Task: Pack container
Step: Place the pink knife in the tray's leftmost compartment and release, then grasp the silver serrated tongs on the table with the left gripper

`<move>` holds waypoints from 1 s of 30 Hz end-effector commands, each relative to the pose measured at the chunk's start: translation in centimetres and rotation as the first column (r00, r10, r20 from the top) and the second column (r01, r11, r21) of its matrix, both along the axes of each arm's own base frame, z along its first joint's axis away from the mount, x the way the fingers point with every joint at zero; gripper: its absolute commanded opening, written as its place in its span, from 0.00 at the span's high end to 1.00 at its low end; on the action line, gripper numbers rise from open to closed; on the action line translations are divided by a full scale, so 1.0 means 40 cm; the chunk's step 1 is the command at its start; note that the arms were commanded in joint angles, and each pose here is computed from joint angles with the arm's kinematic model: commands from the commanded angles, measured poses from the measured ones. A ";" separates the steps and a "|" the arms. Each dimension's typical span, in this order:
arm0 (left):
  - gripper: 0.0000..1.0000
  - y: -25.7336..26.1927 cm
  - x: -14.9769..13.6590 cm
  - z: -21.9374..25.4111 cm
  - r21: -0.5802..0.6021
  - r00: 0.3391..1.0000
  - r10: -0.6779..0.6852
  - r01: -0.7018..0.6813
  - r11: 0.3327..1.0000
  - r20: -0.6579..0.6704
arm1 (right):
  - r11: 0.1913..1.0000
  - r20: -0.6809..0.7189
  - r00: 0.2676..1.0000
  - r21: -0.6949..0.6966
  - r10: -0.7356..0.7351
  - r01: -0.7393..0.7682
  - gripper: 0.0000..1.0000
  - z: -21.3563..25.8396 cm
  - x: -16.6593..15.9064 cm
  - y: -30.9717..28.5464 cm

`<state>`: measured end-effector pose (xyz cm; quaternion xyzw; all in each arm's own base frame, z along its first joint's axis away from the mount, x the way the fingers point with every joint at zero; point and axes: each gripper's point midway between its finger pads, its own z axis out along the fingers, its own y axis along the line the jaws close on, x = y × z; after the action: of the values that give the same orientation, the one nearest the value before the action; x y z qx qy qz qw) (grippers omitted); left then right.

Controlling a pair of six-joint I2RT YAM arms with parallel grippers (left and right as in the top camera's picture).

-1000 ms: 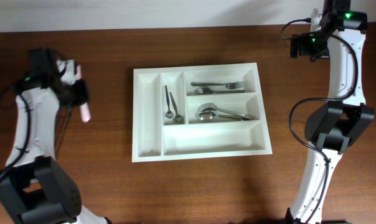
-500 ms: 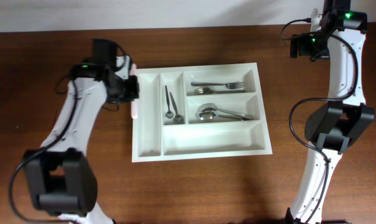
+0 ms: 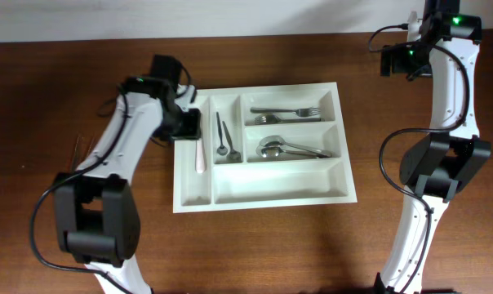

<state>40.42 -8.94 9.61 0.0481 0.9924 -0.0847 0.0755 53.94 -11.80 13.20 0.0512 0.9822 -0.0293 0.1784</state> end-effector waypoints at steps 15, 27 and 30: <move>0.44 0.551 -0.061 0.119 0.366 0.991 0.127 -0.100 0.925 -0.050 | 1.000 0.042 0.999 -0.012 -0.007 0.008 0.01 0.048 0.004 -0.005; 0.44 0.640 -0.061 0.022 0.282 0.993 0.069 -0.038 0.959 -0.099 | 1.000 0.042 0.999 -0.012 -0.007 0.008 0.01 0.048 0.004 -0.005; 0.44 0.628 -0.060 -0.040 0.237 0.988 0.028 0.009 0.971 -0.153 | 1.000 0.042 0.999 -0.012 -0.007 0.008 0.01 0.048 0.004 -0.005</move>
<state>37.66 16.92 10.55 0.0094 0.9974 0.0713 0.0087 53.96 -11.81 13.21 0.0510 0.9821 -0.0296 0.1788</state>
